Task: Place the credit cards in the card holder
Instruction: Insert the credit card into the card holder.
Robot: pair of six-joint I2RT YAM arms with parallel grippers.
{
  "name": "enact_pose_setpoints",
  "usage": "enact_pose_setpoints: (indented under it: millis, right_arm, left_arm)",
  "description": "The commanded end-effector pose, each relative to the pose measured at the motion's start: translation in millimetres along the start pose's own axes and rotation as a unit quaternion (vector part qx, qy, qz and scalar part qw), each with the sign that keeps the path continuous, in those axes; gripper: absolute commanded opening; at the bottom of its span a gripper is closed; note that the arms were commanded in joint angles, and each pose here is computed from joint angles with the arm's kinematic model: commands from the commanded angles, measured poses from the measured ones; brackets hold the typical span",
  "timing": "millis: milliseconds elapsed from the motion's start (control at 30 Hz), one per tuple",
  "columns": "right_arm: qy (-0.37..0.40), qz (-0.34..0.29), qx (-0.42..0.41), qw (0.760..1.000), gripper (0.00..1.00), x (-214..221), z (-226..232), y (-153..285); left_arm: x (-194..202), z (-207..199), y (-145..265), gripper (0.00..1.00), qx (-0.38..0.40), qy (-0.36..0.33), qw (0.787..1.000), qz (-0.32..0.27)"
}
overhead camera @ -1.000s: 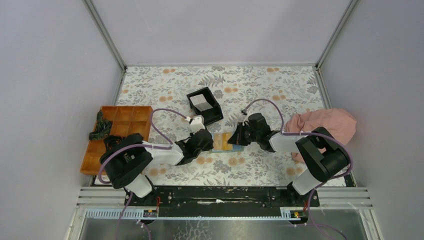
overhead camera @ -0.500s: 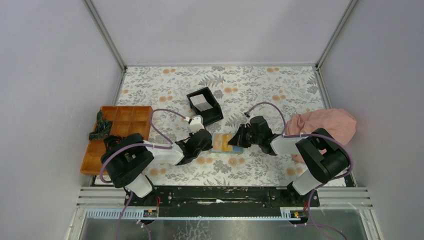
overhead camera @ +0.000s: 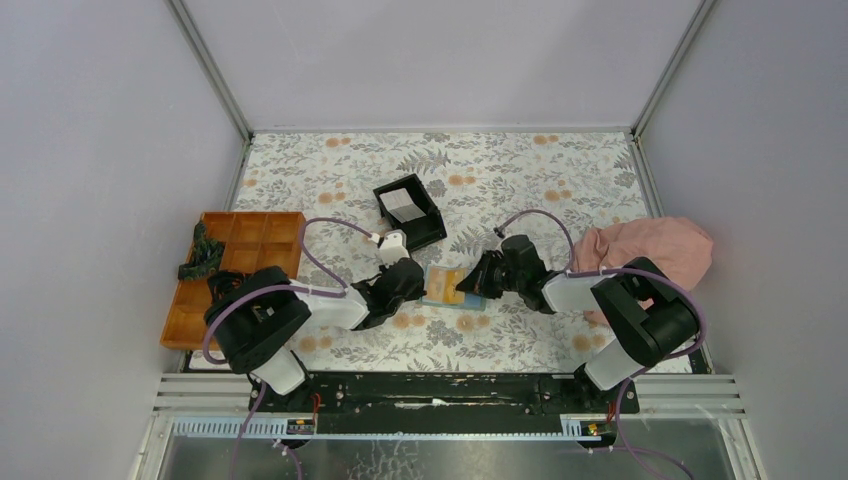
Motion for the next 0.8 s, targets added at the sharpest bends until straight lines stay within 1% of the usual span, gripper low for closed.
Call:
enact_pose_setpoints:
  millis: [0, 233, 367, 600, 767]
  right_arm:
    - [-0.044, 0.026, 0.082, 0.995, 0.00, 20.6, -34.3, 5.6]
    - [-0.061, 0.008, 0.099, 0.993, 0.00, 20.9, -36.4, 10.4]
    - [-0.074, 0.007, 0.108, 0.991, 0.00, 23.5, -40.1, 9.9]
    - [-0.096, 0.003, 0.112, 0.989, 0.00, 26.5, -44.8, 7.7]
    - [-0.100, -0.019, 0.118, 0.988, 0.00, 25.8, -45.3, 15.2]
  left_arm:
    - [48.5, 28.3, 4.0, 0.18, -0.035, -0.045, 0.993, 0.102]
    - [54.8, 28.3, 4.0, 0.15, -0.033, -0.042, 0.993, 0.108]
    - [59.3, 26.8, 3.3, 0.10, -0.032, -0.042, 0.992, 0.114]
    - [67.4, 24.7, 4.5, 0.05, -0.031, -0.041, 0.992, 0.119]
    - [72.7, 26.5, 7.1, 0.04, -0.034, -0.040, 0.991, 0.121]
Point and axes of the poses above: each gripper's point midway between its finger pads, its own y axis back along the fingers, its own z axis along the line the jaws close on, x = y × z, the point moved 8 cm from there along y, back along the fingers, and after that the axes turned 13 degrees about -y, right-handed, at the moved point
